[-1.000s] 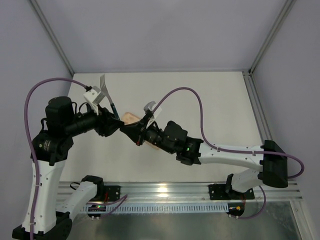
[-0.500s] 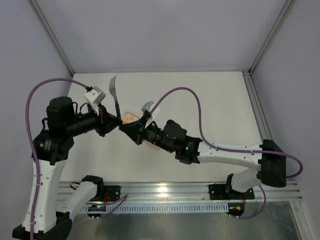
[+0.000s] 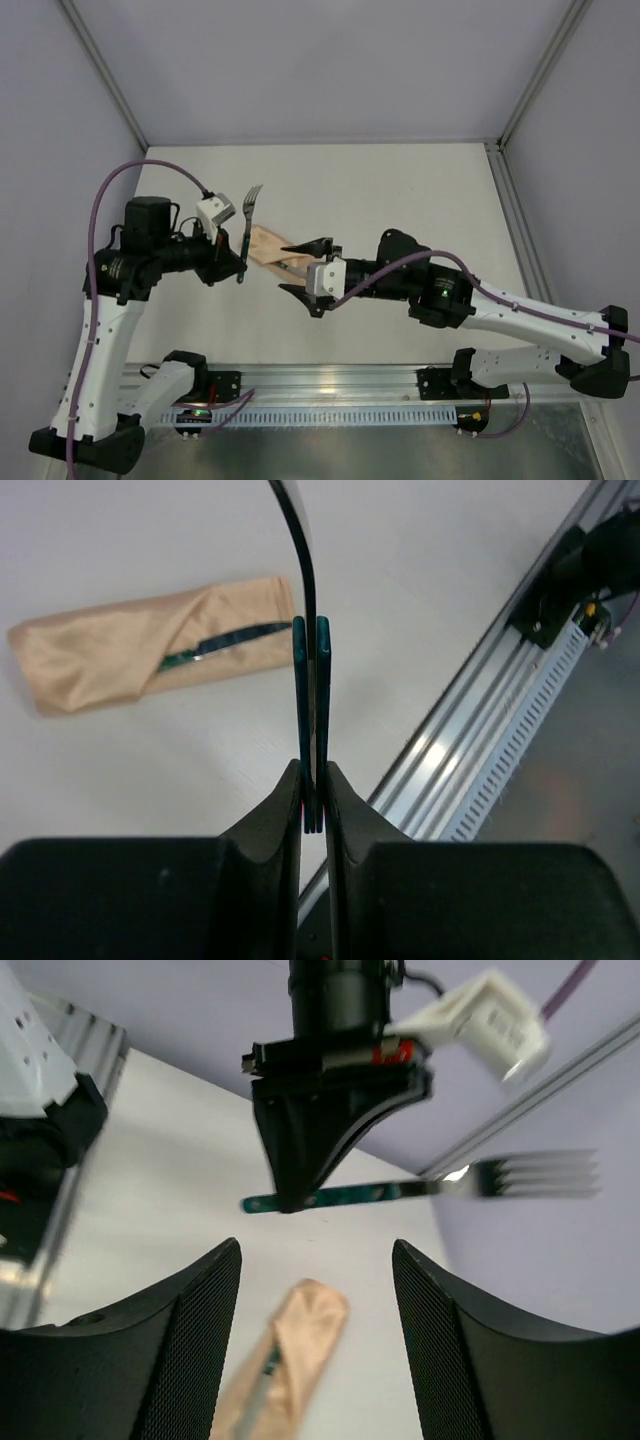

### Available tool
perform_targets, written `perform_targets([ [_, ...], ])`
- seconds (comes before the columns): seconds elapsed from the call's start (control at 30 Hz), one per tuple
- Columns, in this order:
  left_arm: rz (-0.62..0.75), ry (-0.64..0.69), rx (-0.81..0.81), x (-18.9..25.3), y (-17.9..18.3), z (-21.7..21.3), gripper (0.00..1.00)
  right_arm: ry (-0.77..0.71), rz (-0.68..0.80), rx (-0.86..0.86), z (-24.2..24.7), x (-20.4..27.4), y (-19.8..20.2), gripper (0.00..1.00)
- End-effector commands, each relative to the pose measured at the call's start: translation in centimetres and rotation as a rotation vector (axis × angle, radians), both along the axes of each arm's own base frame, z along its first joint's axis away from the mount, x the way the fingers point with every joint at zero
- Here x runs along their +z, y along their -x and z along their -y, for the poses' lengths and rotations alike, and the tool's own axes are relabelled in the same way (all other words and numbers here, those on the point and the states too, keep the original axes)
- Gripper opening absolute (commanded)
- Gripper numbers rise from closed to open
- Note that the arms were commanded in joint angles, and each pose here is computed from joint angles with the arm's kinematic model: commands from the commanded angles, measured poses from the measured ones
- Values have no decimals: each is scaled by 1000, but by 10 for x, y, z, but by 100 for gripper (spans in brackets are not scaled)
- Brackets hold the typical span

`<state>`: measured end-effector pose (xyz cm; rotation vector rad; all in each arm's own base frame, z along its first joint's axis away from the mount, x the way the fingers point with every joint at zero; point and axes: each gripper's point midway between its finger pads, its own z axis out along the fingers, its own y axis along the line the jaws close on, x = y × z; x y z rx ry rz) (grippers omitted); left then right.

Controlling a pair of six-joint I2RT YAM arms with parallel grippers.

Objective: Fold the napkin into a case and place the utensils inside
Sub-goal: Pass from the right arm to the left, then pass from the left arm to the right

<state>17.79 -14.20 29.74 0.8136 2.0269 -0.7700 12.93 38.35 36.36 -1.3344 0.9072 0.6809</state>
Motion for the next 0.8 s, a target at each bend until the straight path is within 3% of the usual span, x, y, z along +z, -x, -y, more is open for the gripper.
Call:
perform_targets([
  [0.0,-168,-40,-158,-35,25,4,0,256,401,135,8,-16,5,66],
  [0.03,-161,-58,-192,-37,27,3,0,279,518,160,6,-16,6,66],
  [0.13,-211,-87,-234,-43,35,-1,0,352,661,196,-3,-26,5,66],
  [0.37,-268,-100,-311,-46,51,-2,0,561,815,214,-41,-45,-6,65],
  [0.77,-284,-142,-338,-57,62,-8,0,737,833,107,-68,-66,-47,63],
])
